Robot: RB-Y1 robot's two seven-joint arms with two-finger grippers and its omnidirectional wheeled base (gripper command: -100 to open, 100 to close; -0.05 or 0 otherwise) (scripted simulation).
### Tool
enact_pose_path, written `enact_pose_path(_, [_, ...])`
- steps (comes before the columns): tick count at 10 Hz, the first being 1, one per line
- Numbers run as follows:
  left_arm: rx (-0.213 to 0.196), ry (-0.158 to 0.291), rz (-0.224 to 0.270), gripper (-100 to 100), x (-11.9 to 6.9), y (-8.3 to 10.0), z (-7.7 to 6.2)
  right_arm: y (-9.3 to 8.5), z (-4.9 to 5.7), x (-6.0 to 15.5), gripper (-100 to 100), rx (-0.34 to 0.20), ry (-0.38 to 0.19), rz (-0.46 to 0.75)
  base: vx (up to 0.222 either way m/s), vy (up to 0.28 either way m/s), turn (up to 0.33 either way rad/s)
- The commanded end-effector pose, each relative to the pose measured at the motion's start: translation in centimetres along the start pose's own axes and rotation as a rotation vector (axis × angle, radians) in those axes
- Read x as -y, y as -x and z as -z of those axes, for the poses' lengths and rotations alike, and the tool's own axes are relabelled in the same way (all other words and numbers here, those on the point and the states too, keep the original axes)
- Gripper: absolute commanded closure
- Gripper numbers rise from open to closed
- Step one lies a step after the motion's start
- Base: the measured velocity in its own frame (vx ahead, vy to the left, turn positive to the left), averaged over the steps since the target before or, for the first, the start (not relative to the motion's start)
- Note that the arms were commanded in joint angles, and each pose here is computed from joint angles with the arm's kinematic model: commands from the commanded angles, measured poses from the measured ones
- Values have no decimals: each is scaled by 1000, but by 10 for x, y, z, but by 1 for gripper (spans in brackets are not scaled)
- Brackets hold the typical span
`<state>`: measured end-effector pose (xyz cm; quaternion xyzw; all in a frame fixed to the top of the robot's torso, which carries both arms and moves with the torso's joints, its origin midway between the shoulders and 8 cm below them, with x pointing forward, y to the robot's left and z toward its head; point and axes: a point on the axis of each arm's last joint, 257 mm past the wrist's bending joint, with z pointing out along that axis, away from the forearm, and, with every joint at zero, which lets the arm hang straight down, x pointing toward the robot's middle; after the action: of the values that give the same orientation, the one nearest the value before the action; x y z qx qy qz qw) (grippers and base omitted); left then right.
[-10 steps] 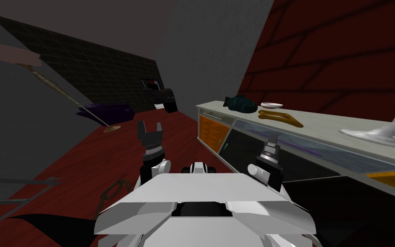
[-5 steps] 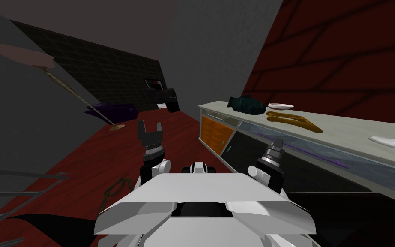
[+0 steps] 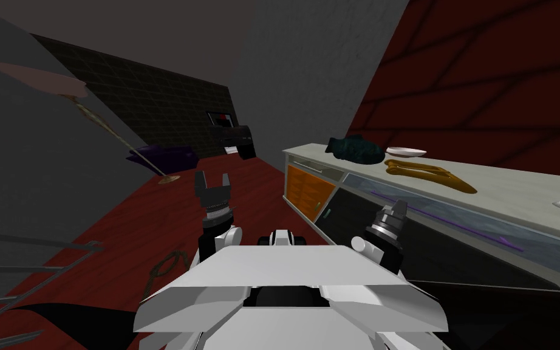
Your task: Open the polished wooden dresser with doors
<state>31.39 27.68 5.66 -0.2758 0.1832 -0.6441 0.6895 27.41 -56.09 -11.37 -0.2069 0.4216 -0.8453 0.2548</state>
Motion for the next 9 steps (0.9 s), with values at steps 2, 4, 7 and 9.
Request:
enact_pose_path(2, [0, 0, 0, 0, 0, 0, 0, -7, 6, -8, -100, -26, 20, -104, 17, 7, 17])
enact_pose_path(4, [0, 0, 0, 0, 0, 0, 0, -10, 11, -11, -100, -43, 30, -163, 22, 8, 34])
enact_pose_path(7, [0, 0, 0, 0, 0, 0, 0, -12, 15, -14, -100, -57, 38, -248, 13, 6, 13])
enact_pose_path(9, [0, 0, 0, 0, 0, 0, 0, -13, 17, -16, -100, -65, 41, -306, 12, 3, 12])
